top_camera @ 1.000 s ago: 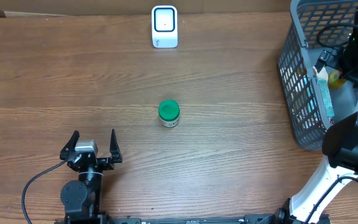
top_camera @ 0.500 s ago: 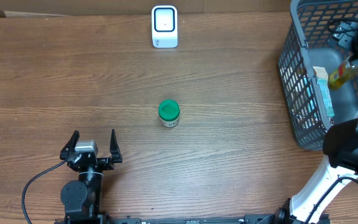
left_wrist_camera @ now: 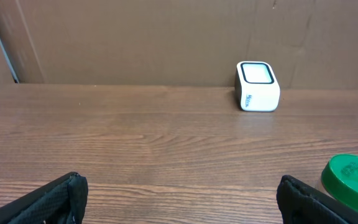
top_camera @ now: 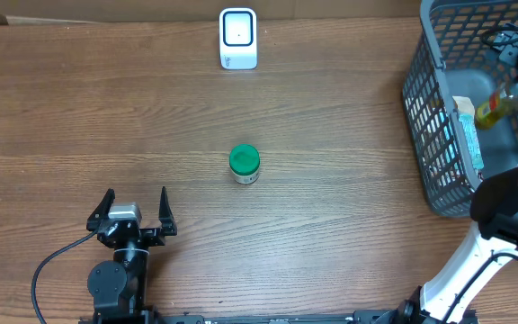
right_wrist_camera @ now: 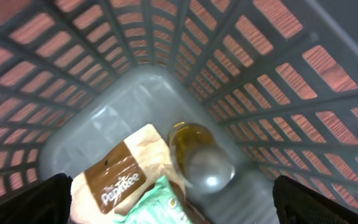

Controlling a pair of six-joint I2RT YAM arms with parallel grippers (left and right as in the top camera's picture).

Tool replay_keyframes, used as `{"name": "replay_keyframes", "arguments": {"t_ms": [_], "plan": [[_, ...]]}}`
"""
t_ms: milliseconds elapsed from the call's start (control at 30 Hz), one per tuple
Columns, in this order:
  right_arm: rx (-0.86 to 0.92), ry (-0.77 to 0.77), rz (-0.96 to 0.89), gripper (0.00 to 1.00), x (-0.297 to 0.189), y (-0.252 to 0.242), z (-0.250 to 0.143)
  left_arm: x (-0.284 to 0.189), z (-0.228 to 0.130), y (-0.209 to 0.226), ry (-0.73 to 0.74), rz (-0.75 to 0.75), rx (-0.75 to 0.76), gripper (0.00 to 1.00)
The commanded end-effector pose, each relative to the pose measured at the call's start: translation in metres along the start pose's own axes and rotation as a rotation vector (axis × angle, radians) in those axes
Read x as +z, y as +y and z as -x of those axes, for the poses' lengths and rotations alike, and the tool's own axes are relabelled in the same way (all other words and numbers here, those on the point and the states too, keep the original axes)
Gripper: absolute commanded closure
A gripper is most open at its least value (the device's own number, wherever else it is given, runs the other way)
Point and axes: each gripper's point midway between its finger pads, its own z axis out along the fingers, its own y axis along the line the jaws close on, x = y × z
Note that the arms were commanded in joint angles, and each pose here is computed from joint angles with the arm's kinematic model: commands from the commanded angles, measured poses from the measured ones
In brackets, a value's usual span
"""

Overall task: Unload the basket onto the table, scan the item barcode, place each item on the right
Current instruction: 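Lower the right gripper into the basket and grasp the yellow oil bottle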

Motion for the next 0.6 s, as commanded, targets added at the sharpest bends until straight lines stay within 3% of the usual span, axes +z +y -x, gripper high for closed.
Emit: {"name": "replay_keyframes", "arguments": {"t_ms": [0,167,400,567], "plan": [[0.025,0.032,-0.038,0.00,0.019,-0.022,-0.003,0.000,0.000,0.002,-0.005,0.010,0.001,0.01],[0.063,0.058,0.032,0.01,0.030,-0.026,-0.006,0.000,0.000,0.002,-0.005,0.010,0.001,0.01],[0.080,0.080,0.069,0.11,0.044,-0.026,-0.012,0.000,0.000,0.002,-0.005,0.010,0.001,0.00],[0.066,0.088,0.068,0.11,0.046,-0.026,-0.015,0.000,0.000,0.002,-0.005,0.010,0.001,0.01]]}}
